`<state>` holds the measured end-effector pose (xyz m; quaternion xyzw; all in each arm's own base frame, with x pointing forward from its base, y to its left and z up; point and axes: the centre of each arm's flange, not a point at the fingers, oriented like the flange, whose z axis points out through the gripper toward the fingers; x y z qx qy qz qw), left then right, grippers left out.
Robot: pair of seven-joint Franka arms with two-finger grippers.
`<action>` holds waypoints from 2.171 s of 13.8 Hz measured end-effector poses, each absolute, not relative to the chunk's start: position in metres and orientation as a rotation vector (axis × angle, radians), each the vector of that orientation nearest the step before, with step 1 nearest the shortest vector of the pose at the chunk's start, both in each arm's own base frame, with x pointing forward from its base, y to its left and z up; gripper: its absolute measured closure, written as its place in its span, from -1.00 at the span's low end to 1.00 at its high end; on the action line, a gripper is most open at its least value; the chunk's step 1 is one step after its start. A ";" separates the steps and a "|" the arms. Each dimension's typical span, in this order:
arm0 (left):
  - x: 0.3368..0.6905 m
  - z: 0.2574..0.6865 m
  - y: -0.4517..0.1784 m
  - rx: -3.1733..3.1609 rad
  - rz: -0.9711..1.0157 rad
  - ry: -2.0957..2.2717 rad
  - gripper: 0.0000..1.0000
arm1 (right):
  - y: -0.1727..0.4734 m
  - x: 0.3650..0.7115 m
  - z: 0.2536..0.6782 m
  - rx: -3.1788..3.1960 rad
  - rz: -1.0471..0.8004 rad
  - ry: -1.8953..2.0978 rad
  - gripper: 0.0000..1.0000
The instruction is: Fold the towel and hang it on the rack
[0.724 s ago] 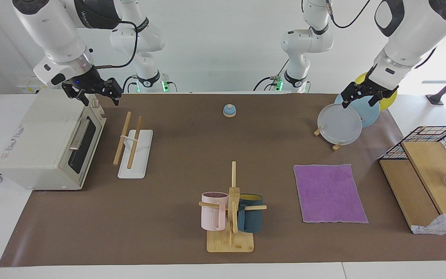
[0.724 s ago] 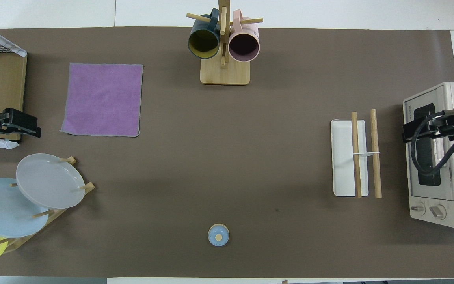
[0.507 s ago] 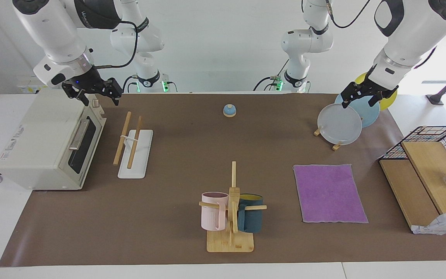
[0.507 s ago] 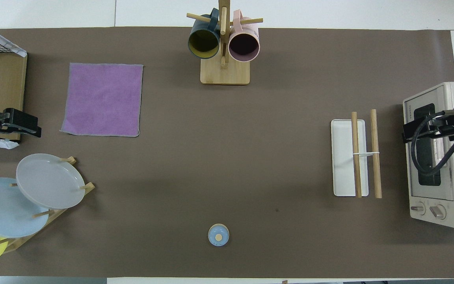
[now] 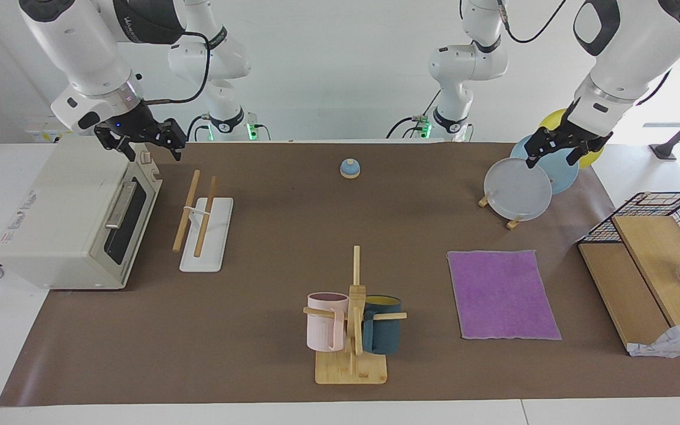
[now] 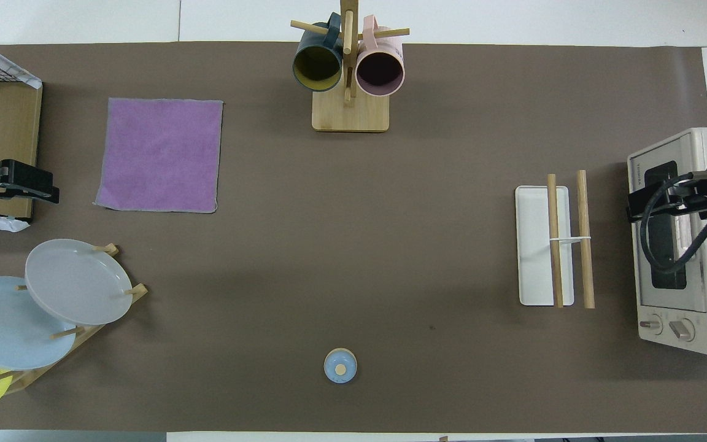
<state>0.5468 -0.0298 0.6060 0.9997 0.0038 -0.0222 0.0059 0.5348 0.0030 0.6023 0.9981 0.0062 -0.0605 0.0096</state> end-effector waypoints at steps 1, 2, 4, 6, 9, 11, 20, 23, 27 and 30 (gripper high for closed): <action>0.548 0.602 -0.028 3.129 -0.062 0.019 -1.00 | 0.003 0.535 0.602 3.117 -0.189 0.019 -1.00; 0.550 0.596 -0.023 3.127 -0.061 0.033 -1.00 | 0.003 0.535 0.602 3.117 -0.189 0.019 -1.00; 0.557 0.574 -0.008 3.113 -0.040 0.084 -1.00 | 0.002 0.535 0.602 3.117 -0.189 0.017 -1.00; 0.569 0.537 0.009 3.100 -0.035 0.138 -1.00 | 0.002 0.535 0.602 3.117 -0.189 0.017 -1.00; 0.597 0.471 0.019 3.081 -0.036 0.180 -1.00 | 0.003 0.535 0.603 3.117 -0.188 0.019 -1.00; 0.614 0.433 0.020 3.059 -0.009 0.204 -1.00 | 0.003 0.534 0.603 3.117 -0.188 0.020 -1.00; 0.640 0.331 0.038 3.059 0.020 0.260 -1.00 | 0.002 0.534 0.601 3.117 -0.195 0.015 -1.00; 0.639 0.316 0.051 3.060 -0.013 0.256 -1.00 | 0.002 0.534 0.601 3.116 -0.195 0.017 -1.00; 0.635 0.310 0.057 3.041 -0.034 0.278 -0.93 | 0.002 0.534 0.601 3.116 -0.194 0.017 -1.00; 0.630 0.304 0.065 3.018 -0.051 0.300 -0.59 | 0.000 0.534 0.601 3.117 -0.194 0.012 -1.00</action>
